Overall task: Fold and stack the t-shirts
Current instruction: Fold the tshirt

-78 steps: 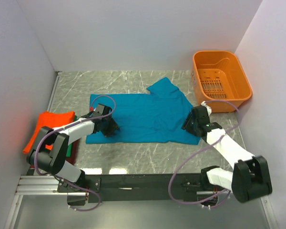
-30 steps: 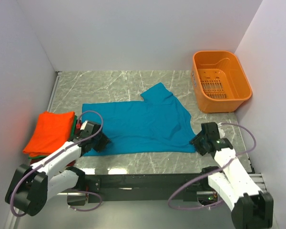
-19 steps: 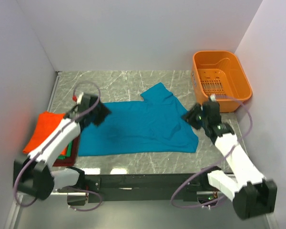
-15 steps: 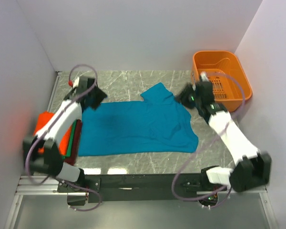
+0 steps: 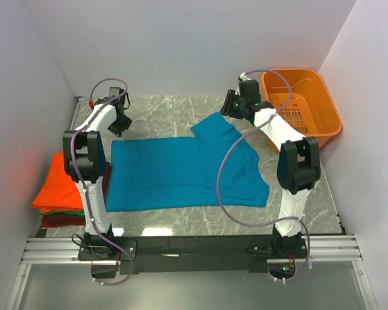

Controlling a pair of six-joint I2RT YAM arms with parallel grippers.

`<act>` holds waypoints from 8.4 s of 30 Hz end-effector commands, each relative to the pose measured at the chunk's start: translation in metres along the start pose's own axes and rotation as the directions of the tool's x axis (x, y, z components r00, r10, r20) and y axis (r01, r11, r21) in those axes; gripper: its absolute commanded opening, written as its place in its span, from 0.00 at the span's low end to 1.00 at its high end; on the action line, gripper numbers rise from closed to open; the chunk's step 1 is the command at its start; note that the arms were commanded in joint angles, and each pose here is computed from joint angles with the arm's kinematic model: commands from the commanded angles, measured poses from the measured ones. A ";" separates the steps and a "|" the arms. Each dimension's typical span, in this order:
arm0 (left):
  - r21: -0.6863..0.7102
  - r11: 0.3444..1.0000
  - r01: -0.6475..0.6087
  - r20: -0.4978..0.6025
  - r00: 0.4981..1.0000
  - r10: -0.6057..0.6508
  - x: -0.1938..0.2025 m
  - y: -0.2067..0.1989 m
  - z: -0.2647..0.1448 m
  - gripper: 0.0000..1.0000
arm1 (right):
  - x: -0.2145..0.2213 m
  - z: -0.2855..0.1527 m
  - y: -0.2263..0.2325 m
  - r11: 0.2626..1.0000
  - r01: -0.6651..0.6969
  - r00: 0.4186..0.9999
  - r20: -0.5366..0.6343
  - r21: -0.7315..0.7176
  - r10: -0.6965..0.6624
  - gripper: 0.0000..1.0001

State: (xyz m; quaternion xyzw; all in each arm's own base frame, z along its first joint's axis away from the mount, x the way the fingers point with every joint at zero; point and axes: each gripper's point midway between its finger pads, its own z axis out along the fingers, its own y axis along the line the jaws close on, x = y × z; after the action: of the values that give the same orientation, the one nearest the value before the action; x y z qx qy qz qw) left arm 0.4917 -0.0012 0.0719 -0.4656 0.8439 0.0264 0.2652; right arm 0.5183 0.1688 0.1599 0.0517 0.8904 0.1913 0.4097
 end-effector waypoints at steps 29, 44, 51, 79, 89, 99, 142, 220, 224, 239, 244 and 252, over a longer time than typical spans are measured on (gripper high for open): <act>-0.237 0.971 -0.026 0.012 0.999 0.030 -0.005 0.045 0.050 0.34 | 0.007 0.063 -0.014 0.994 0.108 0.991 -0.076 0.026 -0.106 0.49; -0.149 0.988 -0.029 -0.012 1.000 0.028 0.005 0.045 0.038 0.01 | 0.010 0.105 -0.050 0.986 0.067 0.988 -0.146 0.155 -0.045 0.56; -0.108 0.994 -0.020 -0.029 0.999 0.017 0.010 0.041 0.034 0.01 | 0.027 0.118 -0.053 0.983 -0.023 0.982 -0.181 0.183 0.057 0.55; -0.055 0.998 -0.006 -0.041 0.999 0.004 0.010 0.034 0.024 0.01 | 0.055 0.126 -0.041 0.976 0.011 0.973 -0.227 0.220 0.040 0.05; -0.023 1.000 -0.003 -0.041 0.999 0.002 0.007 0.027 0.019 0.01 | 0.003 0.100 -0.035 0.963 0.053 0.997 -0.076 0.264 -0.034 0.00; 0.027 1.000 -0.005 -0.027 1.000 0.006 -0.006 0.004 0.018 0.01 | -0.063 0.055 -0.044 0.935 0.069 0.993 0.068 0.349 -0.099 0.00; 0.151 0.983 0.101 -0.009 0.995 -0.101 -0.010 0.027 -0.028 0.01 | 0.032 -0.081 -0.086 0.884 -0.059 0.998 0.040 0.463 0.045 0.00; 0.191 0.973 0.128 -0.055 0.991 -0.120 0.028 0.080 -0.057 0.01 | 0.096 -0.125 -0.090 0.888 -0.040 0.999 -0.013 0.458 0.052 0.00; 0.190 0.973 0.132 -0.060 0.991 -0.122 0.034 0.086 -0.060 0.01 | 0.100 -0.122 -0.091 0.887 -0.039 0.998 -0.021 0.460 0.055 0.00; 0.140 0.978 0.157 -0.093 0.985 -0.145 0.062 0.118 -0.055 0.01 | 0.112 -0.120 -0.092 0.895 -0.038 0.997 -0.038 0.445 0.061 0.00; 0.124 0.981 0.150 -0.095 0.986 -0.139 0.064 0.123 -0.054 0.09 | 0.116 -0.120 -0.089 0.904 -0.041 0.997 -0.038 0.426 0.064 0.05; 0.191 0.972 0.139 -0.071 0.989 -0.127 0.047 0.111 -0.086 0.40 | 0.101 -0.148 -0.068 0.942 -0.026 1.000 0.024 0.335 0.019 0.34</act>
State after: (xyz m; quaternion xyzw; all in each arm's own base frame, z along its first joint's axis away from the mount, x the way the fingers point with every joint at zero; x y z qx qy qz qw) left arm 0.3357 0.0003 0.0619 -0.5015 0.8267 -0.0638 0.2469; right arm 0.3420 0.0771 0.1049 0.1490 0.9288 0.0034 0.3391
